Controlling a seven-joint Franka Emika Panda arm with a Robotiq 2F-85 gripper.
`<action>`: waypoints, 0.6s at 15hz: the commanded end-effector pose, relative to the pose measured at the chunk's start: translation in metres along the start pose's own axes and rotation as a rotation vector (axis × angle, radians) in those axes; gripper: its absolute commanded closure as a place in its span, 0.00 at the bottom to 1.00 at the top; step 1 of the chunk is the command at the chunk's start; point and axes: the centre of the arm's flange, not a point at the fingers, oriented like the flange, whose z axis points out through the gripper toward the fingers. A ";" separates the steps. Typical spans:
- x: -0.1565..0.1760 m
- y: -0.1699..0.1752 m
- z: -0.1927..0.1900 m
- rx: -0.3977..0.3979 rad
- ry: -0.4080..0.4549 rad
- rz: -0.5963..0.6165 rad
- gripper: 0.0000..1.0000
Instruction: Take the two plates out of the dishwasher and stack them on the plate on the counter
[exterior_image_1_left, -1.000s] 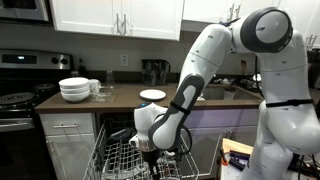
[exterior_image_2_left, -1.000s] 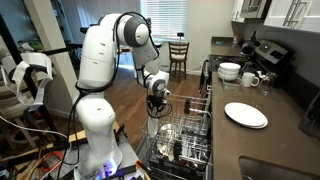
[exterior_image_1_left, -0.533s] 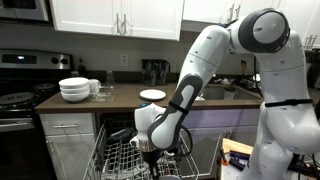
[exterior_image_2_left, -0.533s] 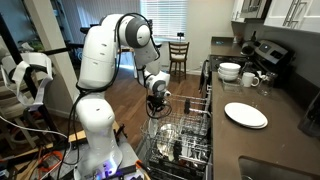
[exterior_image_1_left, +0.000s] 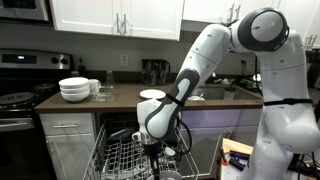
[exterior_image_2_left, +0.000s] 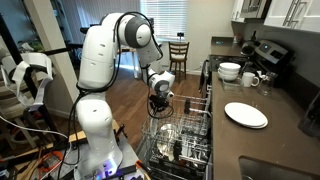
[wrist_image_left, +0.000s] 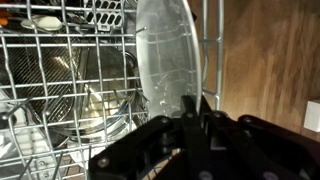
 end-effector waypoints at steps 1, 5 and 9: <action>-0.007 -0.005 -0.042 0.041 0.002 -0.054 0.98; -0.009 -0.014 -0.079 0.049 -0.005 -0.086 0.98; -0.017 -0.025 -0.113 0.011 -0.005 -0.084 0.98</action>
